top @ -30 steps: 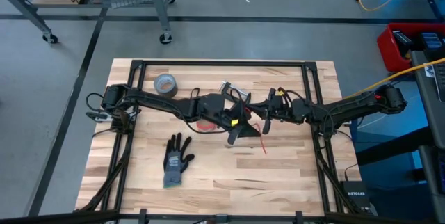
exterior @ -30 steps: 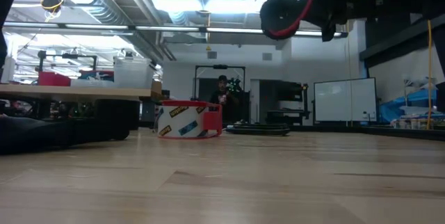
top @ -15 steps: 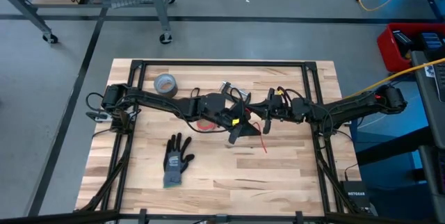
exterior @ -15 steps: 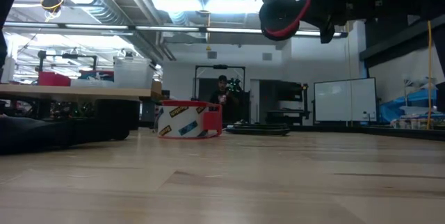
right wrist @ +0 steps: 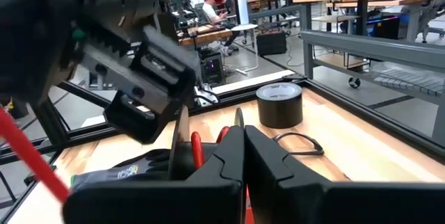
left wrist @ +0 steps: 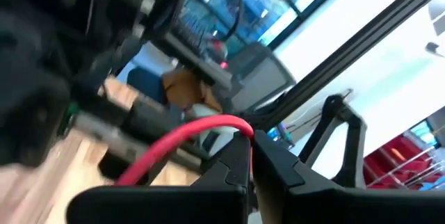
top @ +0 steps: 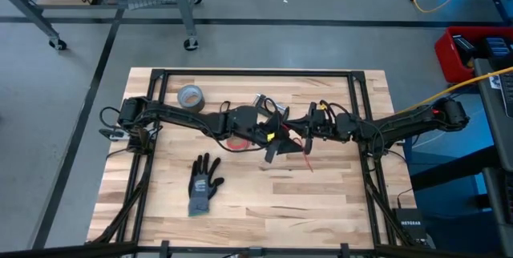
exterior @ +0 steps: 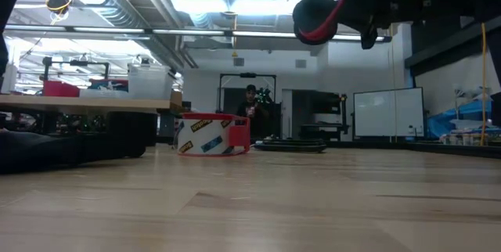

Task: Coil cords
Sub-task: Coil the red wire onto the spool

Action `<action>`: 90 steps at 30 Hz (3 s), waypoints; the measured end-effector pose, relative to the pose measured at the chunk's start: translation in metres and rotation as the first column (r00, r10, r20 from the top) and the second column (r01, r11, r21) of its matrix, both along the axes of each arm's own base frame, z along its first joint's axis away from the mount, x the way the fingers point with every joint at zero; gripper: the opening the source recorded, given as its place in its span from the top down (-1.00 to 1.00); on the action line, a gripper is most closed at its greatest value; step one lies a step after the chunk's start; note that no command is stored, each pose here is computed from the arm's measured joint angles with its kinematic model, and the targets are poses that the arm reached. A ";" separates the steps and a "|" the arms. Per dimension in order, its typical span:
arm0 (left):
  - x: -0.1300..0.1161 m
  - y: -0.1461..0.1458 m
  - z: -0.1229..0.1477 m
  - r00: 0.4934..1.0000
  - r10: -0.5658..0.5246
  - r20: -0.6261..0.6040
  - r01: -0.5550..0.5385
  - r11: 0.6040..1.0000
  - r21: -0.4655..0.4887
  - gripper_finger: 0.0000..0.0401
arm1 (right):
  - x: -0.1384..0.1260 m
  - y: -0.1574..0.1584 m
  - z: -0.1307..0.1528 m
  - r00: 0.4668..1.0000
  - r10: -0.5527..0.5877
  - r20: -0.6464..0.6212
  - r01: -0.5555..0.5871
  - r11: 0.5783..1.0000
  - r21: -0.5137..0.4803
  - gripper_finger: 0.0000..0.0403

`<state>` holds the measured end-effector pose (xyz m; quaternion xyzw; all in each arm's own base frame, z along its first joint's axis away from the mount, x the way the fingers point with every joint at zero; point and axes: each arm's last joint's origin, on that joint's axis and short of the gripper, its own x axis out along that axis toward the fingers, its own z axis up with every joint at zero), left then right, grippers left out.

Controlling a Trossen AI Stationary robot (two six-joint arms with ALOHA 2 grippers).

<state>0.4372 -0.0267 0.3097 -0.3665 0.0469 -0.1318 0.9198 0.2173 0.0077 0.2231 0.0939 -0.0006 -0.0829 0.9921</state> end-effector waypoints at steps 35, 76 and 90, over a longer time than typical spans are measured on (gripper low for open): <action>0.027 -0.023 -0.017 0.998 -0.021 0.051 0.022 1.000 -0.008 1.00 | 0.000 0.000 0.002 1.000 0.006 0.025 -0.007 1.000 0.018 0.97; 0.028 -0.051 -0.031 0.996 -0.016 -0.092 0.046 0.938 0.344 1.00 | 0.000 0.002 0.010 0.992 0.057 0.109 -0.062 0.997 0.049 0.97; 0.036 -0.052 -0.022 0.994 -0.011 0.105 -0.021 0.956 0.294 1.00 | 0.003 0.001 0.003 0.997 0.031 0.066 -0.035 0.998 0.051 0.97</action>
